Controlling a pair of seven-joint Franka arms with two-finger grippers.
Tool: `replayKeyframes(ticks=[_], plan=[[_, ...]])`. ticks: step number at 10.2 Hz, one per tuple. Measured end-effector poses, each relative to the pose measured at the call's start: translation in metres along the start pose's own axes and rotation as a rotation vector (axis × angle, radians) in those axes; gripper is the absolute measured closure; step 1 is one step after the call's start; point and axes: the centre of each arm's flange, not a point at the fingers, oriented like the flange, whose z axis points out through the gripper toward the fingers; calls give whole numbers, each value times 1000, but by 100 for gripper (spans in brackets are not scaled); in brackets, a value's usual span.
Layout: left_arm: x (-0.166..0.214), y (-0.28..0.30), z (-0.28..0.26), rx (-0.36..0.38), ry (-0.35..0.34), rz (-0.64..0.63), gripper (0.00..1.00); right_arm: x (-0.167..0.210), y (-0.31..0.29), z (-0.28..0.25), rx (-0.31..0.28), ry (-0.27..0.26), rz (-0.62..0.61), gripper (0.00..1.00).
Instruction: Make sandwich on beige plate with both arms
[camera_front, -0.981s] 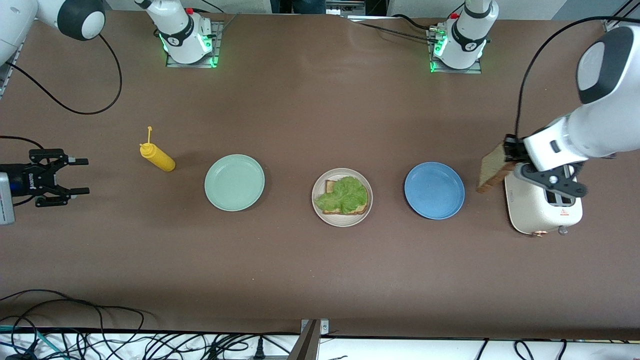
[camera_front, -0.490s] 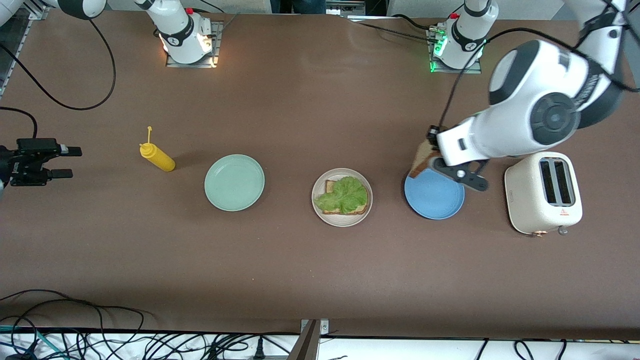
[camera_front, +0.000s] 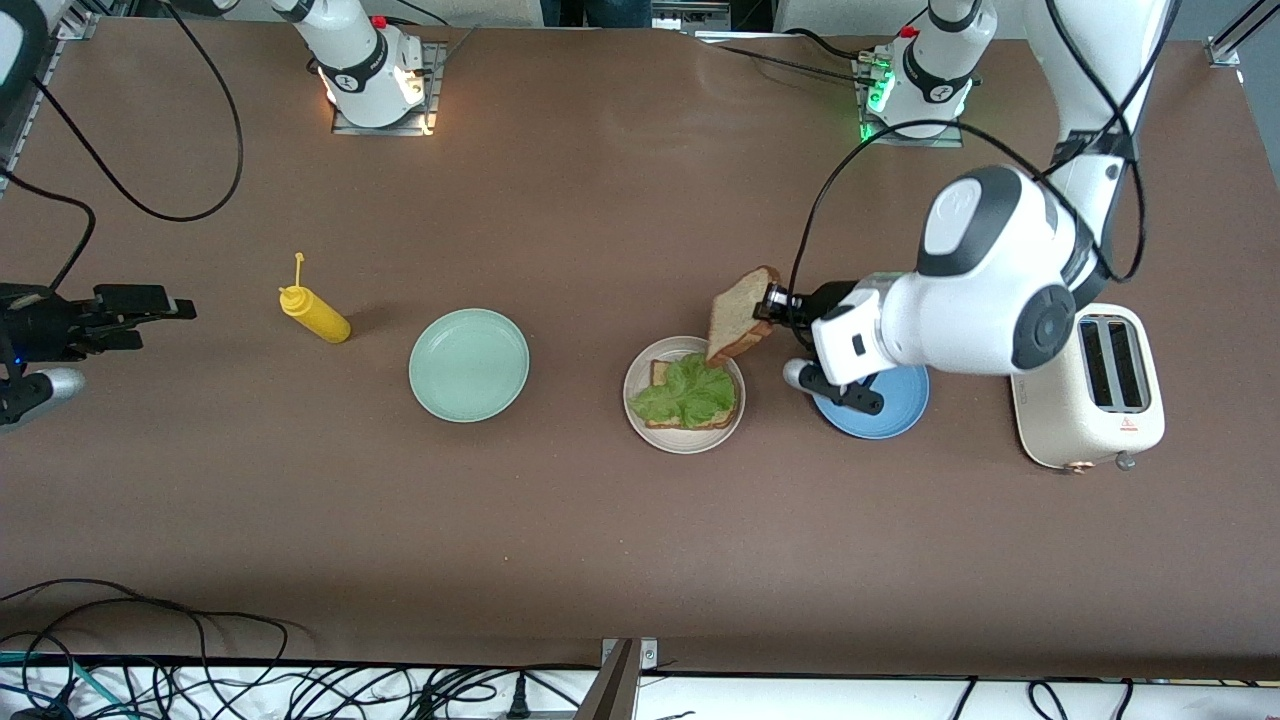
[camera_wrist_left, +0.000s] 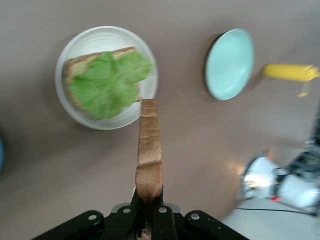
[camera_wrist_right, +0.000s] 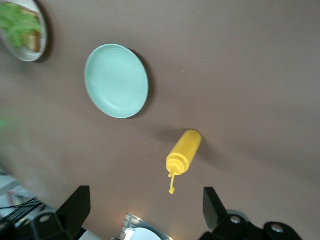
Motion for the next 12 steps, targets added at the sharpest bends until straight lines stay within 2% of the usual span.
replayKeyframes(ticks=[1,2,3,4,6,7,9,11,12], plan=[[14,-14,11,-96,6,-44,91,1,-19,-6,-89,-19,42,0],[25,-27,21,-159,12,-61,91,4,-42,-11,-179,-28,73,0],[34,-38,30,-195,21,-34,91,6,-67,-14,-244,-16,97,0],[40,-49,39,-215,23,26,91,9,-86,-17,-280,22,118,0],[52,-77,67,-294,22,143,91,3,-90,-14,-302,125,138,0],[58,-91,84,-333,19,182,91,-9,-83,-9,-302,142,148,0],[64,-115,114,-356,2,213,91,-30,-78,1,-290,147,204,0],[69,-127,130,-355,7,204,90,-35,-84,7,-285,154,238,0],[73,-131,136,-351,27,192,82,-34,-84,11,-283,150,242,0]])
